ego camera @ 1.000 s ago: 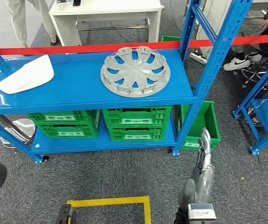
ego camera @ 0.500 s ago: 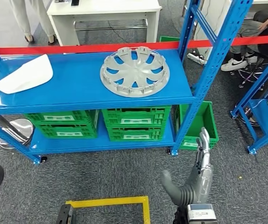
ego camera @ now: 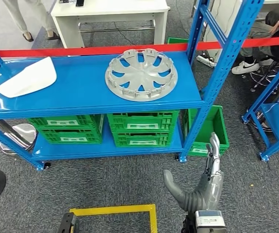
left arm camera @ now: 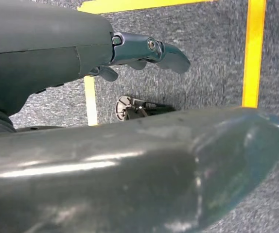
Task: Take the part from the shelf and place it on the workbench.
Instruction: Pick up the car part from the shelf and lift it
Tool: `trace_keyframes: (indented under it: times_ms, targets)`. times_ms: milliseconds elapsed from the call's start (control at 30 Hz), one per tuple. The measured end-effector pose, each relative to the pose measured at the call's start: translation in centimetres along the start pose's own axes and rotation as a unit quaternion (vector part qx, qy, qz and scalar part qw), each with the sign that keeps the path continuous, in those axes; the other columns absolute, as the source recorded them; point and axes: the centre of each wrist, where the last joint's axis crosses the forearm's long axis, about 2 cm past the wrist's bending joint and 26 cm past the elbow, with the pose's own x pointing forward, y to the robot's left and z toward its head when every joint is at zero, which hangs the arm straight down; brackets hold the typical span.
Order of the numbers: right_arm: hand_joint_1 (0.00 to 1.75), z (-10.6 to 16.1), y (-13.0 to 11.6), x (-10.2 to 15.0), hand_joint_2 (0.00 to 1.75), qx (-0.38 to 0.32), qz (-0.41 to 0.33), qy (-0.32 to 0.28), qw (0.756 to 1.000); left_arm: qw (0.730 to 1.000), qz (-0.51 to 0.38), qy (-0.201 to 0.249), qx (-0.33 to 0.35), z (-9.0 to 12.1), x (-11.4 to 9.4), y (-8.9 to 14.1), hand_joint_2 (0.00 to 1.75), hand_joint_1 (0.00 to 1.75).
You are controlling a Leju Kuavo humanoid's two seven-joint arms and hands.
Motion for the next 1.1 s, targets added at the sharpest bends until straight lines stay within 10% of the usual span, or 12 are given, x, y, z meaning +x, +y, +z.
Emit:
trace_keyframes:
  times_ms: [33, 167, 1100]
  targets:
    - [0.00, 0.01, 0.00, 0.00, 1.75, 0.000, 0.001, 0.000, 1.000, 1.000, 0.000, 0.000, 0.000, 0.00, 0.00, 0.02, 0.00, 0.00]
    - [0.00, 0.01, -0.02, 0.01, 0.00, -0.002, 0.007, -0.005, 1.000, 1.000, 0.000, -0.001, 0.000, -0.02, 0.05, 0.04, 0.00, 0.00]
    - [0.00, -0.01, -0.03, 0.03, 0.00, 0.001, 0.014, -0.017, 1.000, 1.000, 0.001, -0.001, -0.002, -0.03, 0.05, 0.06, 0.00, 0.00]
